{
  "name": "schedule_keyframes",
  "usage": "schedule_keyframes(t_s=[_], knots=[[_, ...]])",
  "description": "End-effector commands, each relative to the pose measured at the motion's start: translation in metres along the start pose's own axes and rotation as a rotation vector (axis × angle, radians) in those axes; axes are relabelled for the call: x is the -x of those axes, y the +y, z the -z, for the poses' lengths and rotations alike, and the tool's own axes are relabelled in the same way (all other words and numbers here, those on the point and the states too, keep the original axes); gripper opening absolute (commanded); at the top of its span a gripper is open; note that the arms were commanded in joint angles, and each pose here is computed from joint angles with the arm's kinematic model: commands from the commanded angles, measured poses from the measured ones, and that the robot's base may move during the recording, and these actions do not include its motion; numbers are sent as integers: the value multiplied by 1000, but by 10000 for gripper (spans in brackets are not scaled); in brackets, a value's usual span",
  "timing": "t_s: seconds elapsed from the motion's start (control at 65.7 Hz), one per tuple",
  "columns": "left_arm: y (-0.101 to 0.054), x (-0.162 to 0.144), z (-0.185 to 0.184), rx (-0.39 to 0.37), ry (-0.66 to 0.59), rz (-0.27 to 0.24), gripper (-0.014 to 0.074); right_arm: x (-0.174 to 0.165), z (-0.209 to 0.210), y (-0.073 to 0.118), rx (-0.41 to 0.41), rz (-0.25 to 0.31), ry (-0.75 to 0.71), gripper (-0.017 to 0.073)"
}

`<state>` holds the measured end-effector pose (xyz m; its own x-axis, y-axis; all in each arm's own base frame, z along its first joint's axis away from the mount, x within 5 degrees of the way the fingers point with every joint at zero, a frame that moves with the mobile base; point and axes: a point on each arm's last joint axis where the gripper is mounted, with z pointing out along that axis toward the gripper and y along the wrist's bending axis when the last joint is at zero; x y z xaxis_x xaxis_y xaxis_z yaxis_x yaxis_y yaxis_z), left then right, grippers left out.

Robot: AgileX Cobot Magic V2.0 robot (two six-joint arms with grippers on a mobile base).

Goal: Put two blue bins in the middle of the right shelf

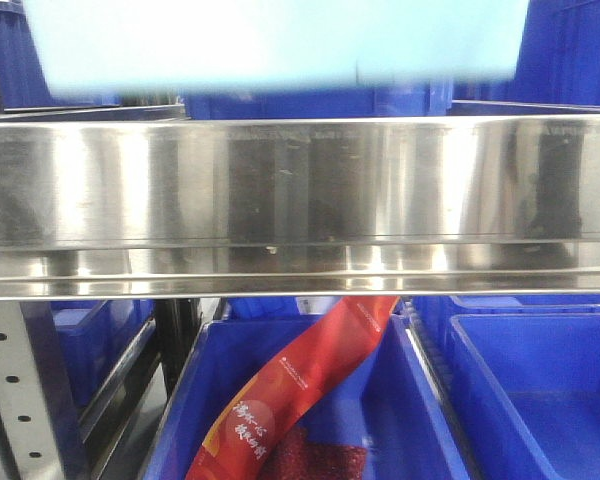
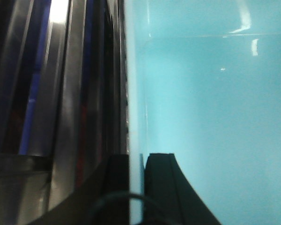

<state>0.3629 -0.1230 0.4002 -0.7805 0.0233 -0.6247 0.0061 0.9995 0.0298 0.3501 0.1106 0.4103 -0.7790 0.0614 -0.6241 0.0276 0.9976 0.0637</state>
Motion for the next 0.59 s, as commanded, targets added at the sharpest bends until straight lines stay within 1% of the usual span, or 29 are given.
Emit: schedule_keyframes(t_s=[0.0,0.228,0.274,0.304,0.35,0.365,0.38,0.457,0.472,0.502,0.517,0.533,0.578], knots=[[-12,6,0,-73,-54,10,-111,6,-4,6,61,-22,-41,-162],[-14,5,-8,-64,-43,4,-110,1,-24,5,26,-21,39,-162],[-14,5,-8,-64,-43,4,-95,2,-24,5,28,-22,34,-139],[-13,5,-8,-63,-43,4,-70,2,-24,6,30,-22,30,-93],[-13,5,-8,-58,-43,1,-14,2,-24,6,31,-22,27,-13],[-13,6,-8,-56,-44,1,21,2,-24,6,32,-22,24,18],[-13,6,-8,-54,-43,-1,48,2,-24,6,32,-22,24,68],[-12,6,-8,-49,-46,1,197,2,-24,6,31,-22,27,227],[-12,6,-8,-48,-46,1,245,2,-24,6,31,-22,28,255],[-12,6,-8,-46,-47,0,309,2,-24,6,31,-22,28,300],[-12,6,-8,-44,-47,1,324,2,-24,5,29,-21,27,318],[-11,6,-7,-42,-51,0,369,2,-23,5,30,-21,26,333],[-10,7,-7,-31,-55,-6,447,3,-22,5,26,-19,22,366]])
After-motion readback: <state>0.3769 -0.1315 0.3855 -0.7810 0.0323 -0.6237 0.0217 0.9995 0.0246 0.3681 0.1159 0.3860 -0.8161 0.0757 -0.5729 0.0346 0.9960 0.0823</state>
